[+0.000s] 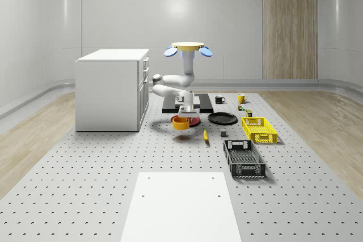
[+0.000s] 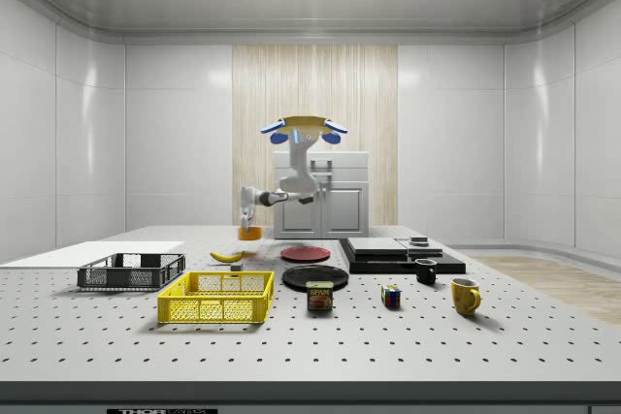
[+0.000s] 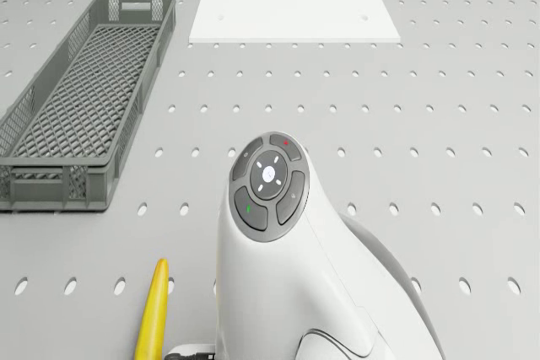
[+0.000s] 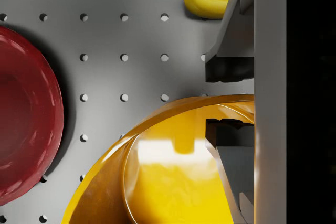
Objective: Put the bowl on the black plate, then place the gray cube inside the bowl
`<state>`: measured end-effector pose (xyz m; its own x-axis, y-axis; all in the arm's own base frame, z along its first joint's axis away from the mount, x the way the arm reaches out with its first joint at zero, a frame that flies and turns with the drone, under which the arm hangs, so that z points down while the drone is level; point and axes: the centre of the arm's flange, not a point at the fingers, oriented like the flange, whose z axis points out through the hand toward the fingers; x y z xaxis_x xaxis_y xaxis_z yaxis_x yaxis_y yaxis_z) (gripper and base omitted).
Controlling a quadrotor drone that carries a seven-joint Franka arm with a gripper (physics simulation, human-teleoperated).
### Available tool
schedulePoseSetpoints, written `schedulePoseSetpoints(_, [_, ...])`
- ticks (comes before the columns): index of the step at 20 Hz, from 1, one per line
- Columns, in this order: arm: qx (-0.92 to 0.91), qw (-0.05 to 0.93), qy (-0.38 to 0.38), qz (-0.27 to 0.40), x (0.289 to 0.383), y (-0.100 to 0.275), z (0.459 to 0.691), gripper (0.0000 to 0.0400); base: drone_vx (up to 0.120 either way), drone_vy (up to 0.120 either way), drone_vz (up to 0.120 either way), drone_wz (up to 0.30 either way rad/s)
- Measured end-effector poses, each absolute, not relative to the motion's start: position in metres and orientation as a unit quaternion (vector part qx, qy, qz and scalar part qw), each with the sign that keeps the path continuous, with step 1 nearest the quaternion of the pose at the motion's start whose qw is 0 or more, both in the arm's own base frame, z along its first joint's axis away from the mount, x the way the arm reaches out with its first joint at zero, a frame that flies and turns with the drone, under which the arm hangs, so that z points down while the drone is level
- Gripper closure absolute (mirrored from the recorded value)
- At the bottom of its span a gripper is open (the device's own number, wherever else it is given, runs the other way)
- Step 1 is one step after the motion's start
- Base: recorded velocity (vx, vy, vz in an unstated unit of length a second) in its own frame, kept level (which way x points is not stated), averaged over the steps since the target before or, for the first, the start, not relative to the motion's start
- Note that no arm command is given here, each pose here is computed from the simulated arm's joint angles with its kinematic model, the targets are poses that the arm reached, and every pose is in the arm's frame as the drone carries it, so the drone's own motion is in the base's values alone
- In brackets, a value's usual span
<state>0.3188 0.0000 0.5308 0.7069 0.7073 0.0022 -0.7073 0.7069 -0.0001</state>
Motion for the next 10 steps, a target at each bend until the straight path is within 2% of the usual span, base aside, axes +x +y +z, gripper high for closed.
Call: schedulePoseSetpoints(10, [0.000,0.924,-0.001,0.383,0.3188,0.0000,0.5289,0.0300,-0.120,0.120,0.004,0.000])
